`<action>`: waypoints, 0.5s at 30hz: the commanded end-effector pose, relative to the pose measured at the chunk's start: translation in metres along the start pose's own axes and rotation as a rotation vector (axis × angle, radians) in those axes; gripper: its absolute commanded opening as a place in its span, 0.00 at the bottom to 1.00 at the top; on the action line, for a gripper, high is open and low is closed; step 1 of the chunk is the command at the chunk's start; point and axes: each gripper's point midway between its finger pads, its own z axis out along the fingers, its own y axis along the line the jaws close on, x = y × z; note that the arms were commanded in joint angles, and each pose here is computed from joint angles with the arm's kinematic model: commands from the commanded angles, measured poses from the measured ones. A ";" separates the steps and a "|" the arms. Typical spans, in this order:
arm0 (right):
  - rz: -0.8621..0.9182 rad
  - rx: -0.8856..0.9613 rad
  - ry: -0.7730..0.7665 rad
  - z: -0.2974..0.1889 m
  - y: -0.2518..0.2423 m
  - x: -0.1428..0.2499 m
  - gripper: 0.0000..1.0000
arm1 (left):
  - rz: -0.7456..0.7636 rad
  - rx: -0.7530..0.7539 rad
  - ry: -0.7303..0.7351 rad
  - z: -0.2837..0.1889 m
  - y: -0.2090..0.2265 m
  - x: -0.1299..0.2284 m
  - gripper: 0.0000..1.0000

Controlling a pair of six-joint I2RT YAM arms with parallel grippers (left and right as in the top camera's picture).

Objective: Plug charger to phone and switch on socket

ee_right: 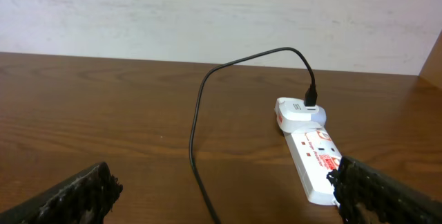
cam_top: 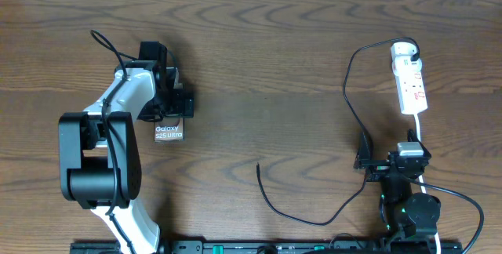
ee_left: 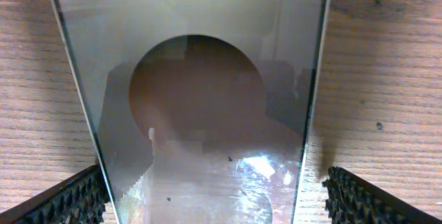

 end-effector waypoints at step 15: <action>-0.012 -0.003 0.001 0.000 0.000 0.001 0.99 | -0.032 -0.088 0.028 0.008 0.016 0.009 0.98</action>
